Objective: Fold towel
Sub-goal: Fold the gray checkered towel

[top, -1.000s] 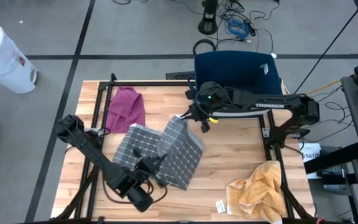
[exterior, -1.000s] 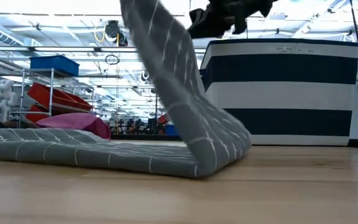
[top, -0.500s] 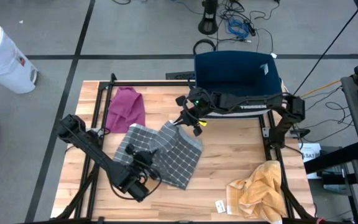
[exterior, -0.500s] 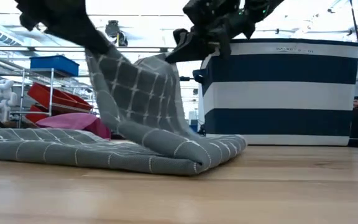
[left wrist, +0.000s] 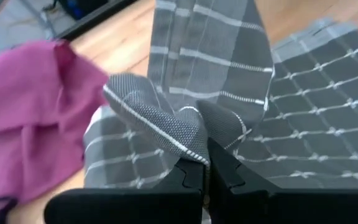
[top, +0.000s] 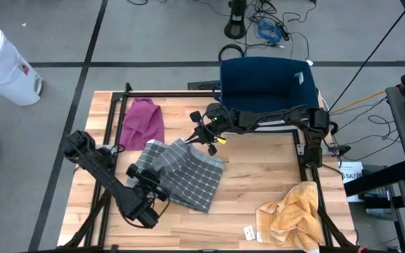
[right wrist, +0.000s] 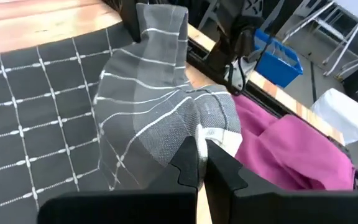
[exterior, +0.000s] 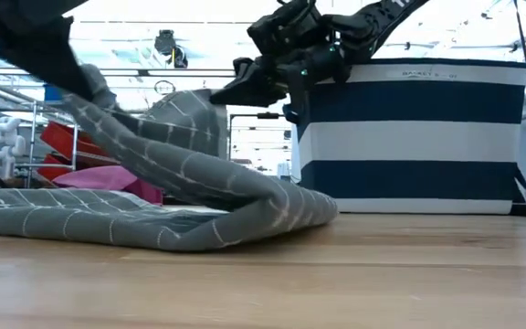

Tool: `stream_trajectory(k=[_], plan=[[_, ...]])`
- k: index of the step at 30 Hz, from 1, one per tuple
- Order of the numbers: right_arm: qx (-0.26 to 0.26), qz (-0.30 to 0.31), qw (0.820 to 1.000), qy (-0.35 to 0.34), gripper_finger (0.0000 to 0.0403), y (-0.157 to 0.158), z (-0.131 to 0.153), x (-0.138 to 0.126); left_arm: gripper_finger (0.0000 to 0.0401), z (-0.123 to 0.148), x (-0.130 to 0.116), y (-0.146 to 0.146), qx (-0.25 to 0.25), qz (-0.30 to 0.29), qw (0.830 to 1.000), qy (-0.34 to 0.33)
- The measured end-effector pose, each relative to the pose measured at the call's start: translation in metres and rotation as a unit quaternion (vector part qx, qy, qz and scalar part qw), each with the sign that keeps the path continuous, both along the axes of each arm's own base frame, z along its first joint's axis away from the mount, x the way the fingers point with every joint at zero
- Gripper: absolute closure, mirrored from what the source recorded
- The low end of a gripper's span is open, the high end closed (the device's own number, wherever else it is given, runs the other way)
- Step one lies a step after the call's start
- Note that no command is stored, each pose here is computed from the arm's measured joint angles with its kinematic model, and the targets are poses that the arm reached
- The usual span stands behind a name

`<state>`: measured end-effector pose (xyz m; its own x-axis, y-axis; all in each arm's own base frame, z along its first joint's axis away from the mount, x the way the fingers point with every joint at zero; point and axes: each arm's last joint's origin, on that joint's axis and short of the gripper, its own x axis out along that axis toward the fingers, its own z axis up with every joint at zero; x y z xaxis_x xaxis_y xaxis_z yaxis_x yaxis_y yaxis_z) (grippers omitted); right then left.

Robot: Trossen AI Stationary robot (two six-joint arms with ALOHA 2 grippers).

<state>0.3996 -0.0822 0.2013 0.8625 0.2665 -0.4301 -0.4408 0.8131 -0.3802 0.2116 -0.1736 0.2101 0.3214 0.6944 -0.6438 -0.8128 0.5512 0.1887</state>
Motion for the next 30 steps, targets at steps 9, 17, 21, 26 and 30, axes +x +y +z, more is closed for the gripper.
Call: stream_trajectory(k=[9, 17, 21, 26, 30], plan=[[0.011, -0.008, 1.0, -0.028, 0.0403, -0.003, -0.003, 0.013, 0.0401, -0.001, -0.009, -0.004, -0.046, 0.047, 0.997, 0.027], [0.021, -0.018, 0.999, -0.026, 0.0403, -0.005, 0.001, 0.02, 0.0401, -0.002, -0.011, -0.005, -0.057, 0.059, 0.996, 0.031], [0.008, -0.056, 0.998, -0.004, 0.0403, -0.007, -0.001, 0.02, 0.0401, -0.008, -0.018, -0.004, -0.041, 0.066, 0.997, 0.01], [-0.003, -0.054, 0.997, 0.05, 0.0403, -0.007, 0.002, 0.023, 0.0401, -0.017, -0.027, -0.005, -0.033, 0.073, 0.997, -0.011], [-0.01, -0.049, 0.998, 0.04, 0.0403, -0.005, 0.017, 0.028, 0.0401, -0.018, -0.027, -0.005, -0.03, 0.068, 0.997, -0.011]])
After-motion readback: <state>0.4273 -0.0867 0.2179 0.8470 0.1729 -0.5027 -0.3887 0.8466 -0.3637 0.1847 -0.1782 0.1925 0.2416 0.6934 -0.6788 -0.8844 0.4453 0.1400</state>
